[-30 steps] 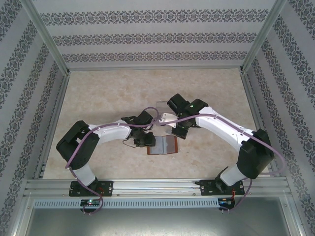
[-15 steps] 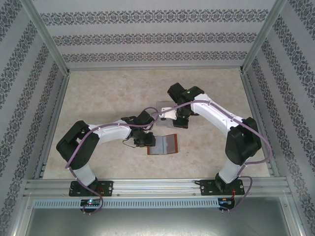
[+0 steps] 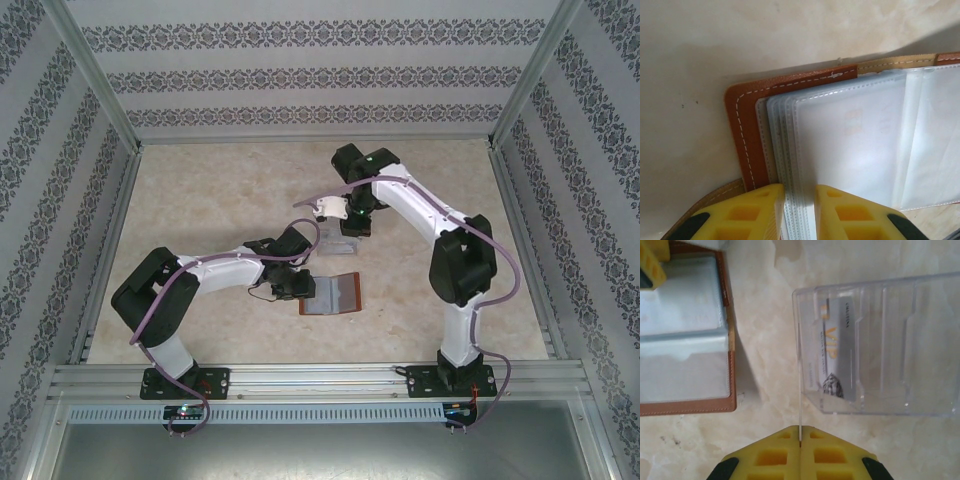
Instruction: Take the credit cards out of the card holder
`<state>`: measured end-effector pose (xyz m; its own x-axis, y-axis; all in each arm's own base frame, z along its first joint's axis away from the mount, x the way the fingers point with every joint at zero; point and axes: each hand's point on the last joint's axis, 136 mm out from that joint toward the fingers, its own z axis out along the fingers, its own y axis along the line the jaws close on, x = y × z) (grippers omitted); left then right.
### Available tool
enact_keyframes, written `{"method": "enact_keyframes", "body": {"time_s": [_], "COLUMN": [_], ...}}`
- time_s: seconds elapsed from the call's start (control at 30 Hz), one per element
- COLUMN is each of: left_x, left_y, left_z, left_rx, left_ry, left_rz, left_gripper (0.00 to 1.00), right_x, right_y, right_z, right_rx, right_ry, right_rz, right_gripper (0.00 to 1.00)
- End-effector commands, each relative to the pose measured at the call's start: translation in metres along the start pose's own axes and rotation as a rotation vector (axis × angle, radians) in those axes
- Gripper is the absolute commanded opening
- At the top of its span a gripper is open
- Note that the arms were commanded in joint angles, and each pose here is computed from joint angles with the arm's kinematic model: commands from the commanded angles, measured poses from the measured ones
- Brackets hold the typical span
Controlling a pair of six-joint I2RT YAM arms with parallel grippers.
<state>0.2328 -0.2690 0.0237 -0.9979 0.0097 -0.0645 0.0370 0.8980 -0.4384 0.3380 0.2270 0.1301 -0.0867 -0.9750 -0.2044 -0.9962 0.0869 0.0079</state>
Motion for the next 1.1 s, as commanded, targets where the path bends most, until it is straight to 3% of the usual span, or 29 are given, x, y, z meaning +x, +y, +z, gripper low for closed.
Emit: {"method": "enact_keyframes", "body": {"time_s": [0.0, 0.57, 1.07], "left_x": [0.023, 0.025, 0.025], "left_y": [0.017, 0.018, 0.019], "left_z": [0.009, 0.011, 0.011], "left_rx": [-0.048, -0.051, -0.053], "left_ry": [0.075, 0.082, 0.084], "left_rz": [-0.029, -0.034, -0.036], "left_gripper": [0.24, 0.24, 0.24], "right_x": [-0.002, -0.007, -0.004], "right_y": [-0.001, -0.027, -0.026], "right_z": [0.002, 0.025, 0.048], "right_rx": [-0.068, -0.121, -0.188], "right_ry": [-0.004, 0.058, 0.098], "right_rz": [-0.017, -0.048, -0.053], "right_gripper": [0.00, 0.00, 0.00]}}
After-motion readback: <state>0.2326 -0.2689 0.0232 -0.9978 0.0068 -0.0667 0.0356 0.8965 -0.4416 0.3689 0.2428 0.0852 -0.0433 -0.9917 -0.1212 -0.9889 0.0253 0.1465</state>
